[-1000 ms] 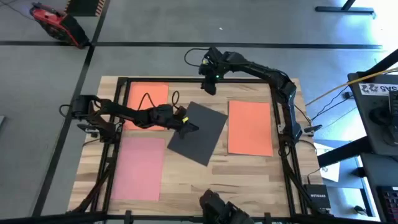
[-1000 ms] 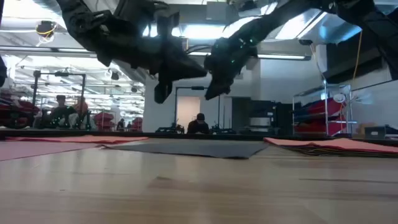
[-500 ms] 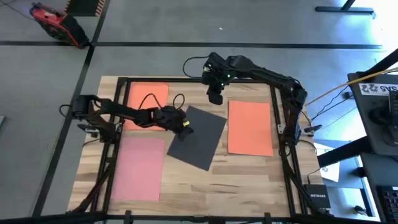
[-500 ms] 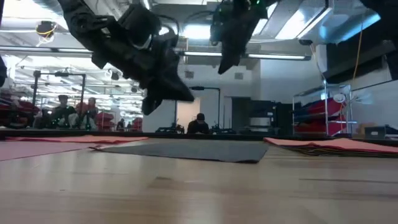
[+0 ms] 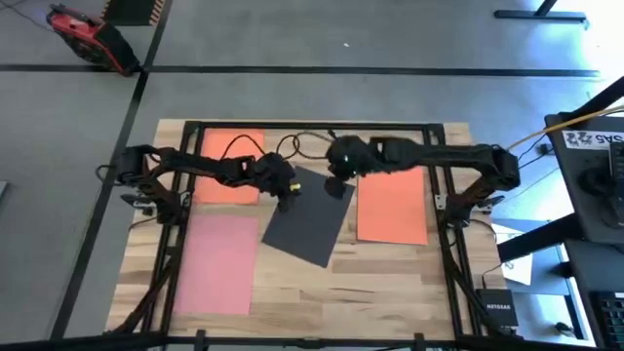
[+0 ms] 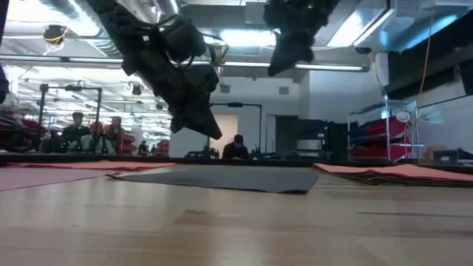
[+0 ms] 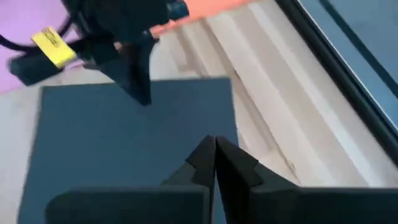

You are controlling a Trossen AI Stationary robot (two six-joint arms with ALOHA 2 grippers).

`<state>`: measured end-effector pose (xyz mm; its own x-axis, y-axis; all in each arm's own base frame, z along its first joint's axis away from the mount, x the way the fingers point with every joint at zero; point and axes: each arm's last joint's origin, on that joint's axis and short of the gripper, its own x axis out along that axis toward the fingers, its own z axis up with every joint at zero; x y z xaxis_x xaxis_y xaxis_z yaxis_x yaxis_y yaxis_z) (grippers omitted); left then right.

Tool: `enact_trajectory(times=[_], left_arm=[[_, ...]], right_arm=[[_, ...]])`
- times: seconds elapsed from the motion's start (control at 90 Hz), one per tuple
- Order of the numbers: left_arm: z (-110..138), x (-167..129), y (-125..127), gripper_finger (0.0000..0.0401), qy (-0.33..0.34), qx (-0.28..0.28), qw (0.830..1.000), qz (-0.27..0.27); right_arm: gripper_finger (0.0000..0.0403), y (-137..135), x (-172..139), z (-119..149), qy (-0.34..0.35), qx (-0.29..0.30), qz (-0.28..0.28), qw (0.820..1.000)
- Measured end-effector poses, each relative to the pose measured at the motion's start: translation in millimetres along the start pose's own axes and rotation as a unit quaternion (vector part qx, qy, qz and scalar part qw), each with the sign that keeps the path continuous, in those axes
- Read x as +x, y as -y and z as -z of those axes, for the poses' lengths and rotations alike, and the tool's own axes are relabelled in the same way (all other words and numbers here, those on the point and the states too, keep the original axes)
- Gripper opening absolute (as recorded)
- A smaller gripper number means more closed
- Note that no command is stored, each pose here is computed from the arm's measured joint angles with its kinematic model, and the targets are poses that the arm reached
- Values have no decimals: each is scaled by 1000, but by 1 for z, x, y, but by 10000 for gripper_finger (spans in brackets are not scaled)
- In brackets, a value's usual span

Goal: Organize paper
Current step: Move the black color paper to the top center of the table

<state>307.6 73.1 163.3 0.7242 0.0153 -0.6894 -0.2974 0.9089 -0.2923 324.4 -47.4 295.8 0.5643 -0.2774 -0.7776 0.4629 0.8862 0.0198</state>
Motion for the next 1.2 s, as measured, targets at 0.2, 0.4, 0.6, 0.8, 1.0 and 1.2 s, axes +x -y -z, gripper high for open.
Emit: enact_trajectory(times=[0.2, 0.4, 0.6, 0.8, 1.0, 1.2], left_arm=[[0, 21, 2, 0, -66, 36, 997, -5], [6, 37, -4, 0, -89, 19, 995, -50], [11, 46, -11, 0, -92, -11, 993, -76], [10, 44, -22, 0, -84, -55, 986, -134], [8, 41, -37, 0, -76, -82, 979, -170], [5, 37, -57, 0, -69, -93, 973, -201]], right_arm=[[0, -18, -2, 17, -12, 31, 41, 999], [0, -26, -11, 26, -18, 46, 65, 997], [0, -23, -19, 28, -20, 54, 78, 995], [0, -23, -20, 28, -17, 56, 80, 995], [0, -23, -20, 28, -18, 55, 80, 995], [0, -22, -20, 29, -20, 54, 81, 995]])
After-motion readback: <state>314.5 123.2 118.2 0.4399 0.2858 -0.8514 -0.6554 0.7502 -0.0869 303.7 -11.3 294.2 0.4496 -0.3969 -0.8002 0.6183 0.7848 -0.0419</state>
